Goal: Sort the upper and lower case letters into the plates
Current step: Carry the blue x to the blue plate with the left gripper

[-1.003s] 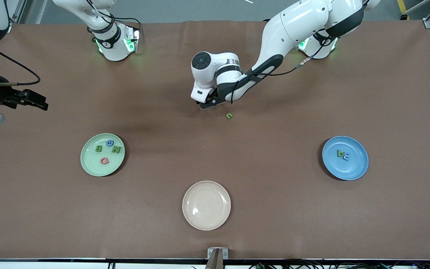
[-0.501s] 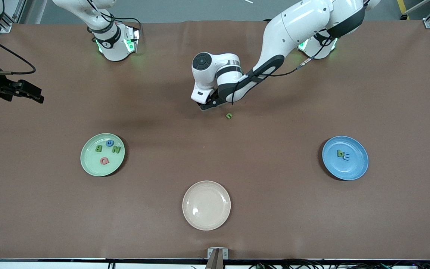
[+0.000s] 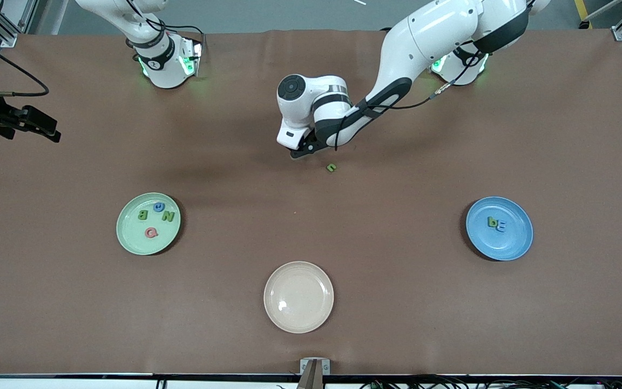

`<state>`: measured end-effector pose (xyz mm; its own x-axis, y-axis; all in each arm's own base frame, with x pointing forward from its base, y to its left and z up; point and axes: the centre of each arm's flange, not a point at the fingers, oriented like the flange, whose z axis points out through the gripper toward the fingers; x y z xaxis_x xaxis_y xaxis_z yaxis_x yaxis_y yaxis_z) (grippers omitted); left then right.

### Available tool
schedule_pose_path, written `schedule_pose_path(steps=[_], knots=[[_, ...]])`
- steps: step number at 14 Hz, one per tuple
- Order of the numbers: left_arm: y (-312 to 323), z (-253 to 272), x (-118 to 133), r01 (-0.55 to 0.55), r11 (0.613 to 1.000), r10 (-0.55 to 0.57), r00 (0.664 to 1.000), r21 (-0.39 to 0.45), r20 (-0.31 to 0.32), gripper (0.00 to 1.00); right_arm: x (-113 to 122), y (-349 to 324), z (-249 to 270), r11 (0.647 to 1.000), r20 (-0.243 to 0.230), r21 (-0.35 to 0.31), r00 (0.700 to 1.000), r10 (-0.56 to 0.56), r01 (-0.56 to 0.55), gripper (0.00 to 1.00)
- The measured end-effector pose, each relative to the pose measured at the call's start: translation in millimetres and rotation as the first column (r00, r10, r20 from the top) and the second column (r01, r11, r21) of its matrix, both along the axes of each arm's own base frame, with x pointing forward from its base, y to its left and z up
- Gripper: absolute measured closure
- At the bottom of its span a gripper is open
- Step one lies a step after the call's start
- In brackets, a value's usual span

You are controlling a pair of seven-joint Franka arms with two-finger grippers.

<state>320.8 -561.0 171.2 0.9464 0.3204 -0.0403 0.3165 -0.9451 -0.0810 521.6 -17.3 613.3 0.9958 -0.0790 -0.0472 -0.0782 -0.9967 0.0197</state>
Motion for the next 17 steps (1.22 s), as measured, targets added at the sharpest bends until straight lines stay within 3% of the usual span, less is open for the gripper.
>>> schedule_pose_path(steps=[8,12,17], knots=[[-2.5,8.0,5.4,0.000,1.000,0.000,1.000,-0.020,0.020,0.73,-1.2,6.3,9.1,0.999,0.049,0.032,0.999,0.004,-0.006,0.00],[5.1,69.3,32.2,0.014,0.999,-0.012,0.998,-0.042,0.054,0.73,-0.5,5.8,5.9,0.999,0.051,0.033,0.998,0.027,-0.029,0.00],[85.2,161.5,90.1,0.157,0.987,-0.158,0.987,-0.026,-0.041,0.73,-2.0,2.0,2.3,0.997,0.035,0.035,0.998,0.061,-0.062,0.00]])
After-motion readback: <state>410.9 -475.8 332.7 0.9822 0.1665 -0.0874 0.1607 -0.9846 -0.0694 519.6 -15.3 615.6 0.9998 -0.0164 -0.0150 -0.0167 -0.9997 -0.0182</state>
